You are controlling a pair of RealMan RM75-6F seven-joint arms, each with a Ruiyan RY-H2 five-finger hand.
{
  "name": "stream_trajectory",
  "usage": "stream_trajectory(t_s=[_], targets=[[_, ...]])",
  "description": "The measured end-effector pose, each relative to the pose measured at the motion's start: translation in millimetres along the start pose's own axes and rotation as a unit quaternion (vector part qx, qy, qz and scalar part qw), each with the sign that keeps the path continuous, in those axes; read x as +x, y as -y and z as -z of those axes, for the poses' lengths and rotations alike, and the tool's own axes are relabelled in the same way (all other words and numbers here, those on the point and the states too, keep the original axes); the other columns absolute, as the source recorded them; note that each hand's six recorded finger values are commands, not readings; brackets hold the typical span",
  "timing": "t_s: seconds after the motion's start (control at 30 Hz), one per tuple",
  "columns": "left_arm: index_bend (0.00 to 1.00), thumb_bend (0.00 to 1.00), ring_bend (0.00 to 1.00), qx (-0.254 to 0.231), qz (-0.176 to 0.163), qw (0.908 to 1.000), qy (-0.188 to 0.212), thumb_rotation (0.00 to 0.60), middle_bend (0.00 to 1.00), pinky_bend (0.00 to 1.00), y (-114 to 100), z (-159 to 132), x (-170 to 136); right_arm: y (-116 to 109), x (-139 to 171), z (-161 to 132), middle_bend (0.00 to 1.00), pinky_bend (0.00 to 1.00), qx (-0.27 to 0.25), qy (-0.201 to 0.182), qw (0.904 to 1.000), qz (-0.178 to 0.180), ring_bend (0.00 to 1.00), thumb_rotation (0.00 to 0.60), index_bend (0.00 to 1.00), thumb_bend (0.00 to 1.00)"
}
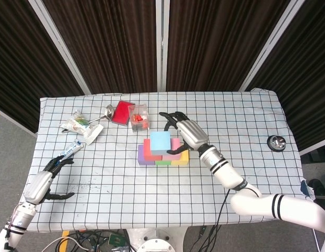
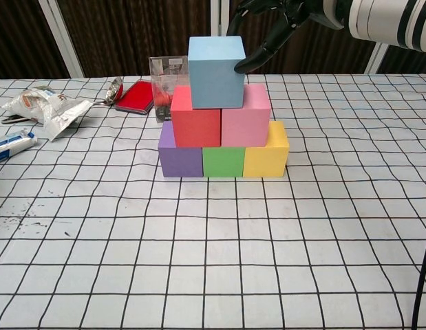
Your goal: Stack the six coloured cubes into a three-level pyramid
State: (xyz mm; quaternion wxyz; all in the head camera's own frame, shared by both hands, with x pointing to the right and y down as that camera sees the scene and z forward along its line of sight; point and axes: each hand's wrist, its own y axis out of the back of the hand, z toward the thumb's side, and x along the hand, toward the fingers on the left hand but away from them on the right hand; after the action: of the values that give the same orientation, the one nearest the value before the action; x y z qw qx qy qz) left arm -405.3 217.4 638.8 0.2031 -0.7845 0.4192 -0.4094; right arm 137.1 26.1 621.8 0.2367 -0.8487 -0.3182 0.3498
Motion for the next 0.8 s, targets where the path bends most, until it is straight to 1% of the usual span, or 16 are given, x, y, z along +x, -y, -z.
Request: stream_trajectory(t_s=[0.8], targets=[[0.12,0.0,0.01,0.002,-0.002,1.0,0.003,0.6,0.18,0.06,-1.5,-2.7,0.7,0.4,-0.2,2.8,0.5,0.0,0.002,0.004,1.0,-0.007,0.08,0.6,0.0,0.12]])
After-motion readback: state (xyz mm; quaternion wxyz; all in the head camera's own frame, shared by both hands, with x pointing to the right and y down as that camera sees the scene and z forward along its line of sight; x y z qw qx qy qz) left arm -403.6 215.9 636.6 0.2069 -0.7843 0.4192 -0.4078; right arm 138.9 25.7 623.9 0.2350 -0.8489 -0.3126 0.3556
